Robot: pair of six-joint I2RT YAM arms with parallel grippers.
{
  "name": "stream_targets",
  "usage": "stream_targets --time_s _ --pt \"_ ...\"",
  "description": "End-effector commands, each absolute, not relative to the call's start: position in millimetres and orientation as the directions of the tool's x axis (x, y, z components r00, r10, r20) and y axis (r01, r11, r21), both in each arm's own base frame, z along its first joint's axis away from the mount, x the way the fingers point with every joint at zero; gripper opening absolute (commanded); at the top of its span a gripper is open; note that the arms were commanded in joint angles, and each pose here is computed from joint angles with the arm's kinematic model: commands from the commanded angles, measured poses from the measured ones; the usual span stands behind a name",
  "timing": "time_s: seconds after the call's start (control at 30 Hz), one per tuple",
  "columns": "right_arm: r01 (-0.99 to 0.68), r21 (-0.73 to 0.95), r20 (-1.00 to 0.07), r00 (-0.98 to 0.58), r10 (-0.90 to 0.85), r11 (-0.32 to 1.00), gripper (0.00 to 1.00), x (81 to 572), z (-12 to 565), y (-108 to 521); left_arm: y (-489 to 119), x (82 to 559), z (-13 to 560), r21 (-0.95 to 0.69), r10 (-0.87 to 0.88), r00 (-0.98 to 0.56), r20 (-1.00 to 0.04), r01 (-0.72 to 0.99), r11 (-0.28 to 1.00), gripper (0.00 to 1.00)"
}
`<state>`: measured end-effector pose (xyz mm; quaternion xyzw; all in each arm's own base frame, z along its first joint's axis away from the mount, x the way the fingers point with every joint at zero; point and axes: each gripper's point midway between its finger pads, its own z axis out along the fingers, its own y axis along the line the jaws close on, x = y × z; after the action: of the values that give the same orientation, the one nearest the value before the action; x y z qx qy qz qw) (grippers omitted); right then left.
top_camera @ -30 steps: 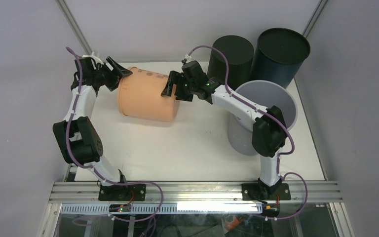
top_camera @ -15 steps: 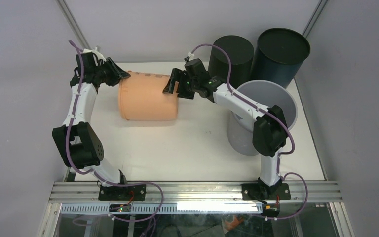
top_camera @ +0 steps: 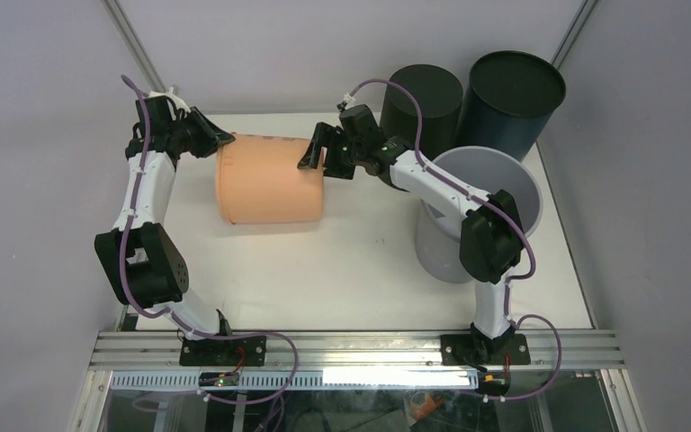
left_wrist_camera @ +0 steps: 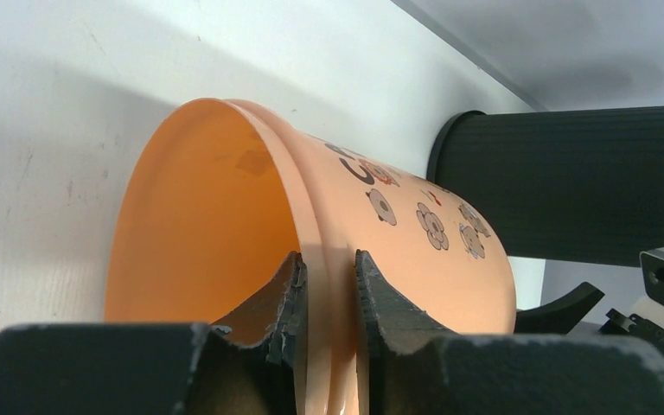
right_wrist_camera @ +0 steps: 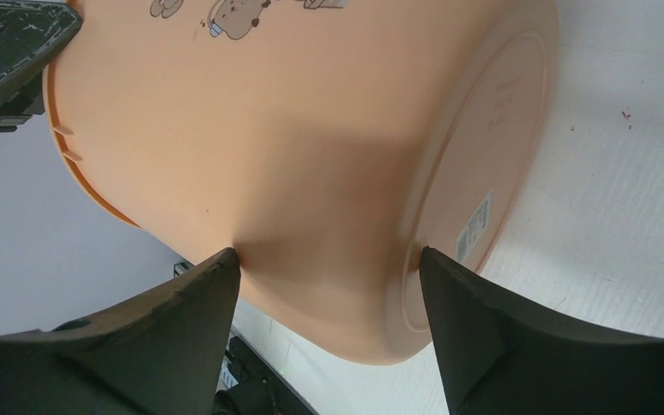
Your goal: Turn the large container upside down
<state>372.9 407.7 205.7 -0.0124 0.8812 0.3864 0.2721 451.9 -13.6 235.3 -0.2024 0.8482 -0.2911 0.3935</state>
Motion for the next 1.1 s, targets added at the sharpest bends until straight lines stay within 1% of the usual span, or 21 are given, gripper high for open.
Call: stream_targets --time_s 0.0,0.07,0.17,0.3,0.4,0.5,0.57,0.6,0.67,0.73,0.77,0.8,0.97,1.07 --pt "-0.314 0.724 -0.537 -0.816 0.215 0.614 0.78 374 250 424 -49 435 233 -0.682 -0.505 -0.689 -0.52 -0.021 0.731 0.0" --pt "-0.302 0.718 -0.542 -0.808 0.231 0.627 0.78 376 254 416 -73 435 242 -0.723 -0.495 -0.703 -0.51 0.039 0.69 0.0" --pt "-0.262 0.711 -0.536 -0.802 0.263 0.653 0.78 382 253 393 -111 436 258 -0.8 -0.508 -0.718 -0.475 0.111 0.589 0.0" --pt "-0.205 0.694 -0.531 -0.793 0.299 0.69 0.78 384 245 359 -156 439 270 -0.877 -0.53 -0.742 -0.411 0.163 0.453 0.0" --pt "-0.181 0.682 -0.537 -0.781 0.318 0.708 0.78 380 245 339 -186 437 267 -0.89 -0.496 -0.774 -0.393 0.184 0.417 0.0" --pt "-0.176 0.656 -0.567 -0.757 0.325 0.734 0.78 374 249 325 -200 436 260 -0.882 -0.46 -0.792 -0.402 0.201 0.426 0.0" --pt "-0.173 0.64 -0.579 -0.75 0.322 0.749 0.78 373 249 318 -196 439 250 -0.851 -0.44 -0.786 -0.434 0.197 0.487 0.33" --pt "-0.17 0.635 -0.578 -0.751 0.318 0.754 0.78 373 247 317 -191 442 246 -0.824 -0.425 -0.78 -0.458 0.193 0.533 0.48" --pt "-0.167 0.634 -0.574 -0.756 0.314 0.755 0.78 373 244 317 -179 449 246 -0.756 -0.398 -0.756 -0.519 0.188 0.627 0.68" --pt "-0.168 0.636 -0.568 -0.762 0.311 0.753 0.78 374 242 318 -166 452 242 -0.677 -0.363 -0.737 -0.57 0.171 0.716 0.79" --pt "-0.172 0.637 -0.569 -0.762 0.308 0.752 0.78 374 243 319 -160 454 242 -0.644 -0.352 -0.727 -0.59 0.161 0.748 0.83" --pt "-0.174 0.638 -0.57 -0.762 0.307 0.751 0.78 374 243 319 -153 454 242 -0.611 -0.343 -0.715 -0.609 0.147 0.778 0.83" --pt "-0.172 0.632 -0.57 -0.763 0.304 0.755 0.78 377 241 318 -124 450 259 -0.488 -0.335 -0.629 -0.701 0.08 0.869 0.79" --pt "-0.172 0.633 -0.569 -0.765 0.302 0.755 0.78 377 241 319 -113 449 267 -0.438 -0.319 -0.601 -0.733 0.057 0.897 0.77"
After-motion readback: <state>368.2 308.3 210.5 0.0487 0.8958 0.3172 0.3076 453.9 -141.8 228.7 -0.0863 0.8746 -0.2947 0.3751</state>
